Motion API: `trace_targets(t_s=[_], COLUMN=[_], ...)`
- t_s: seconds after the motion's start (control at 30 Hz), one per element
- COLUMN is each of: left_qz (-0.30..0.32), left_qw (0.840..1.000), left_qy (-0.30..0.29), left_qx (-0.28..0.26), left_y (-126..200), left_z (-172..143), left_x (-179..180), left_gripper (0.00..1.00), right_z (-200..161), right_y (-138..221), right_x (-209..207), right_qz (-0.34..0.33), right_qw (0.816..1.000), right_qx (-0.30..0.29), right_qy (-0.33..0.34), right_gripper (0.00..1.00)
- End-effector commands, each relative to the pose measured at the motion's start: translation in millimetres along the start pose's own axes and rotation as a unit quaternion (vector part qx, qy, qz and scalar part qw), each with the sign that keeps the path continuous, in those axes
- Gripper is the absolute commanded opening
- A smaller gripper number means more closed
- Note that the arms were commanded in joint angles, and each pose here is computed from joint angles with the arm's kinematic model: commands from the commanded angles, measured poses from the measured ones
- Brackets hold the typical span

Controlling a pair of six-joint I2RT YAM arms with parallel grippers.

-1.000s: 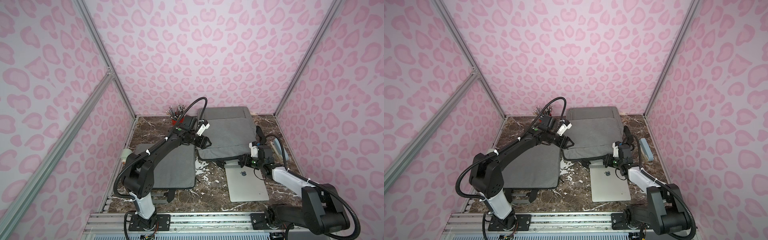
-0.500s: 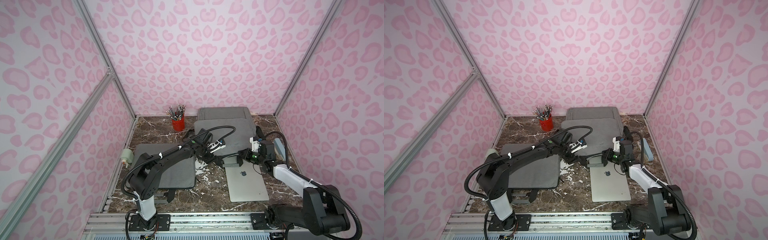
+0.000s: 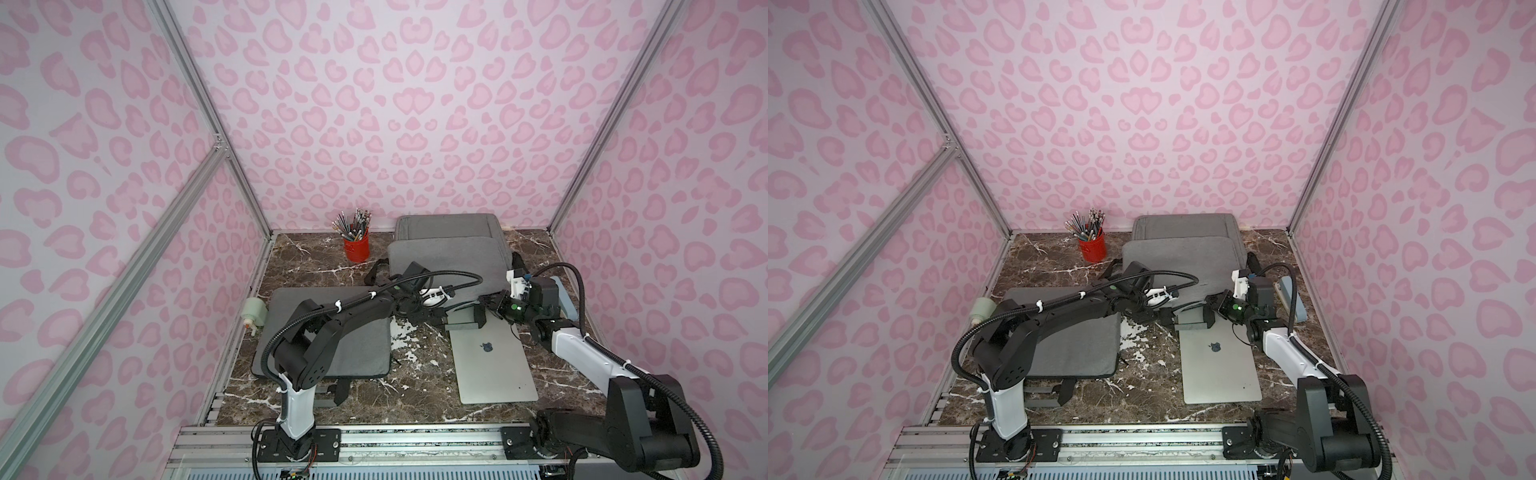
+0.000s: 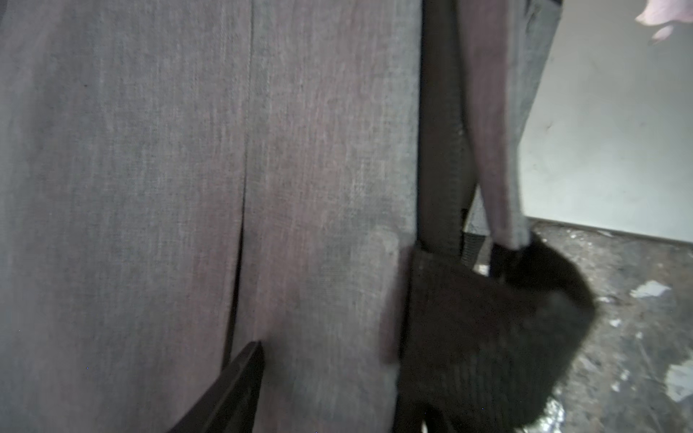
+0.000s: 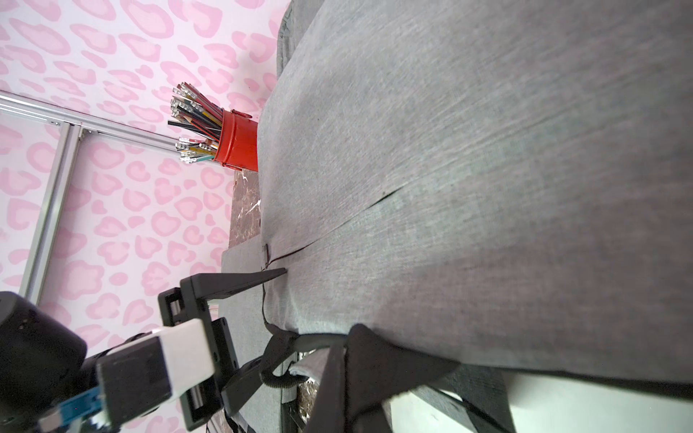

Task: Open the zippered laptop bag and take out the laptop
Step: Open the bag flap on the zippered laptop bag.

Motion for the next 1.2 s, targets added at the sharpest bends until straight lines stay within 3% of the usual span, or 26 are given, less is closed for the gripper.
trace_targets(t_s=[0.0, 0.07, 0.23, 0.3, 0.47, 0.5, 0.6, 0.7, 0.93, 1.17], left_qz=[0.069, 0.079, 0.073, 0.06, 0.044, 0.037, 0.023, 0.0, -0.085, -0.114], left_qw=[0.998, 0.997, 0.997, 0.998, 0.999, 0.999, 0.998, 0.994, 0.984, 0.978], left_qy=[-0.002, 0.003, 0.013, 0.016, 0.022, 0.028, 0.06, 0.105, 0.154, 0.174], left_qx=[0.006, 0.009, 0.0, 0.0, 0.007, 0.004, -0.002, -0.009, 0.003, -0.007], left_y=[2, 4, 12, 14, 20, 24, 37, 46, 51, 56], left_z=[4, 5, 12, 14, 18, 21, 32, 41, 47, 51], left_x=[27, 32, 35, 32, 33, 33, 38, 43, 30, 31], left_gripper=[0.65, 0.6, 0.36, 0.22, 0.05, 0.02, 0.02, 0.02, 0.02, 0.02], right_z=[5, 4, 2, 1, 1, 1, 1, 1, -3, -1], right_y=[1, 0, -3, -4, -5, -5, -4, 2, 30, 65], right_x=[12, 9, 3, 0, -1, -2, -6, -18, -24, -42], right_qz=[0.026, 0.025, 0.02, 0.017, 0.016, 0.014, 0.0, -0.036, -0.042, -0.062], right_qw=[1.0, 1.0, 1.0, 1.0, 1.0, 1.0, 1.0, 0.998, 0.991, 0.978], right_qx=[-0.005, -0.003, 0.001, 0.002, 0.001, 0.0, -0.004, -0.02, -0.086, -0.173], right_qy=[0.014, 0.01, 0.005, 0.003, 0.0, 0.001, 0.013, 0.038, 0.099, 0.095], right_gripper=[0.0, 0.0, 0.0, 0.0, 0.0, 0.07, 0.26, 0.38, 0.5, 0.52])
Point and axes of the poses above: each gripper's point midway between its finger pads, its own y axis back along the fingers, its own x axis along the line the jaws close on, z = x × y, the point moved 2 cm from there along y, back along the fingers, and after that the axes turned 7 degrees about -y, right-handed, at the moved point
